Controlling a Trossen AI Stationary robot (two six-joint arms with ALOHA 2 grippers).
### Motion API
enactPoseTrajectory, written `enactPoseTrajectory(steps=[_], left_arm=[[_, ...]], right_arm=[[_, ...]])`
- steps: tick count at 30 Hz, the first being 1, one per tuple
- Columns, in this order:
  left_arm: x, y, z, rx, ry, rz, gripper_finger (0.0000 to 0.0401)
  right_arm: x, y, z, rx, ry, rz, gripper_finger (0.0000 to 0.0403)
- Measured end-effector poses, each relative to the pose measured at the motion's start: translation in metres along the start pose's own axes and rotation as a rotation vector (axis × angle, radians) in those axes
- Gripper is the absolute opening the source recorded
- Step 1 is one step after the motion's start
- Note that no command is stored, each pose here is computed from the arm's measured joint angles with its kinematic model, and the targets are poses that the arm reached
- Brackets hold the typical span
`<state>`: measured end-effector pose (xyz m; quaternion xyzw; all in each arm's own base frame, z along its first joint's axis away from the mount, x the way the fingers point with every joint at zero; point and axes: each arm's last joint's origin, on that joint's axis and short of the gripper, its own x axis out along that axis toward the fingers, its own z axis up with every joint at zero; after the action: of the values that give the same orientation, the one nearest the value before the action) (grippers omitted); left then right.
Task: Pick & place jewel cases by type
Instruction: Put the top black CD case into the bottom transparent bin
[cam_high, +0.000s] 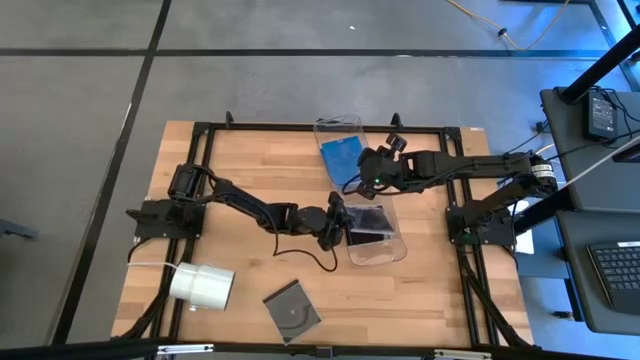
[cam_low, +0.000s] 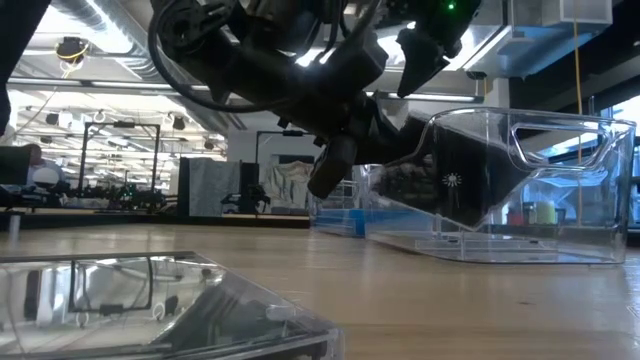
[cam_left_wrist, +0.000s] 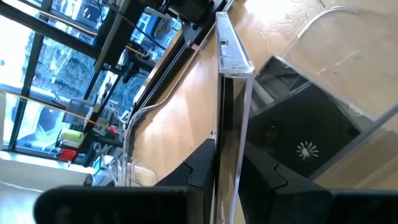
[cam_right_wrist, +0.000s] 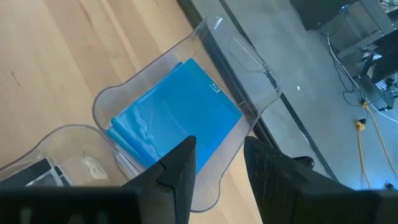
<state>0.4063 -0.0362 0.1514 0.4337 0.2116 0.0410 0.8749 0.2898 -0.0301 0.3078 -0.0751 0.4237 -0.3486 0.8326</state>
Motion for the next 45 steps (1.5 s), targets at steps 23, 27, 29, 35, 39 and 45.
enactPoseTrajectory(steps=[23,27,29,35,39,45], left_arm=[[-0.003,-0.003,0.007,-0.046,-0.028,-0.009,0.0162],[-0.008,-0.01,0.013,0.017,0.033,0.04,0.0165],[-0.01,-0.014,0.015,0.039,0.053,0.046,0.0163],[-0.014,-0.018,0.021,0.055,0.05,0.031,0.0162],[-0.018,-0.012,0.021,0.001,0.032,-0.008,0.0159],[-0.028,0.009,0.019,-0.161,-0.032,-0.159,0.0158]], right_arm=[[0.0,0.0,0.0,0.027,0.001,0.001,0.0139],[0.0,0.0,0.0,0.026,0.003,0.001,0.0139],[0.0,0.0,0.0,0.026,0.004,0.001,0.0139],[0.0,0.0,0.0,0.026,0.004,0.001,0.0139],[0.0,0.0,0.0,0.026,0.004,0.001,0.0139],[0.0,0.0,-0.001,0.024,0.006,0.001,0.0139]])
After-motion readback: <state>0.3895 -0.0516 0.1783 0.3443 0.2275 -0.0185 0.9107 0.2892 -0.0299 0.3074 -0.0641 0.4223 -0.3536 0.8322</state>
